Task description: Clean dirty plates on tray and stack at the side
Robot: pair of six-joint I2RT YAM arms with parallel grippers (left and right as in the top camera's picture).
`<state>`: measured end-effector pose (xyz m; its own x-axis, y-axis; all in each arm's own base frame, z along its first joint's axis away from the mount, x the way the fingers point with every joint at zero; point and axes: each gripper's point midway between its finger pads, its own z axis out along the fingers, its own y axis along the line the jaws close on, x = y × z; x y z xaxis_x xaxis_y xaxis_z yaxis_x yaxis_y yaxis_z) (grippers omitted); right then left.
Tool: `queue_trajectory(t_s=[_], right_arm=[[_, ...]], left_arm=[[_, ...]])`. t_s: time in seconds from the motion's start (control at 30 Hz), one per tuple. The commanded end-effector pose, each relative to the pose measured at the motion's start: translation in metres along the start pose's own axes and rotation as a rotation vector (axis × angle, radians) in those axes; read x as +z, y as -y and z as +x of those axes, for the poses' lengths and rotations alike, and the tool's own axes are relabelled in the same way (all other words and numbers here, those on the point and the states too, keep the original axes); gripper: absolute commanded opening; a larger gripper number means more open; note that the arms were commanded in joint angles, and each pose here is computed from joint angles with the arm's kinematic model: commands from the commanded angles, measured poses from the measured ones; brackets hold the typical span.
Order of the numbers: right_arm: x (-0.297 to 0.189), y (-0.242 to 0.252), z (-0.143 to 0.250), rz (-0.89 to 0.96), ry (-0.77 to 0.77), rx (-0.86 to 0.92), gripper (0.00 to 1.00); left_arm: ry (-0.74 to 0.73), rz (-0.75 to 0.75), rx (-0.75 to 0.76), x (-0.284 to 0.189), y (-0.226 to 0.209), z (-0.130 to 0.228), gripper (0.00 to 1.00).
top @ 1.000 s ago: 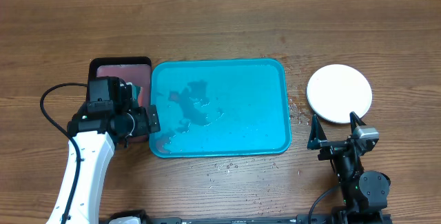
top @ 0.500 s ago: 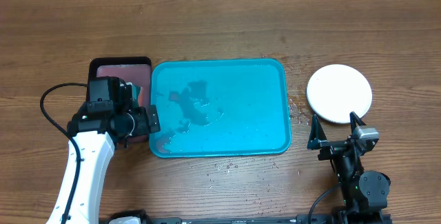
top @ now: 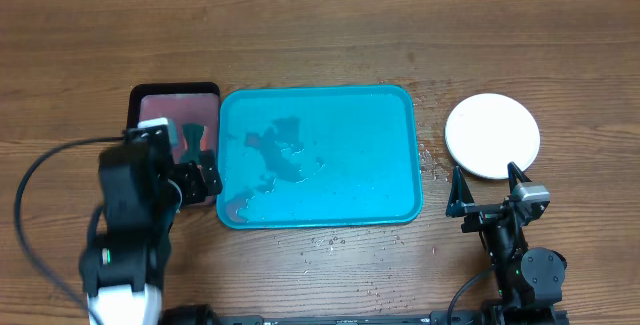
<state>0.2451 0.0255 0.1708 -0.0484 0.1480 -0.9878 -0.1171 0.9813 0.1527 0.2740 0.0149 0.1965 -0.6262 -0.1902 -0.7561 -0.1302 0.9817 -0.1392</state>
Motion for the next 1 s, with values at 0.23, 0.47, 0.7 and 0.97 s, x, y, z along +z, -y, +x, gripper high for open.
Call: queue_trajectory(t_s=[0.23, 0.47, 0.7, 0.97], right_arm=[[0.0, 0.002, 0.0, 0.005, 0.01, -0.004, 1.0], [0.0, 0.002, 0.0, 0.005, 0.01, -0.004, 1.0], [0.0, 0.002, 0.0, 0.005, 0.01, -0.004, 1.0], [0.0, 0.002, 0.0, 0.005, 0.01, -0.004, 1.0]], left_arm=[[0.446, 0.15, 0.016, -0.012, 0.015, 0.011, 1.0], [0.71, 0.195, 0.037, -0.025, 0.017, 0.009, 1.0], [0.84, 0.163, 0.043, -0.035, 0.012, 0.008, 1.0], [0.628, 0.146, 0.084, 0.0, 0.011, 0.047, 1.0]])
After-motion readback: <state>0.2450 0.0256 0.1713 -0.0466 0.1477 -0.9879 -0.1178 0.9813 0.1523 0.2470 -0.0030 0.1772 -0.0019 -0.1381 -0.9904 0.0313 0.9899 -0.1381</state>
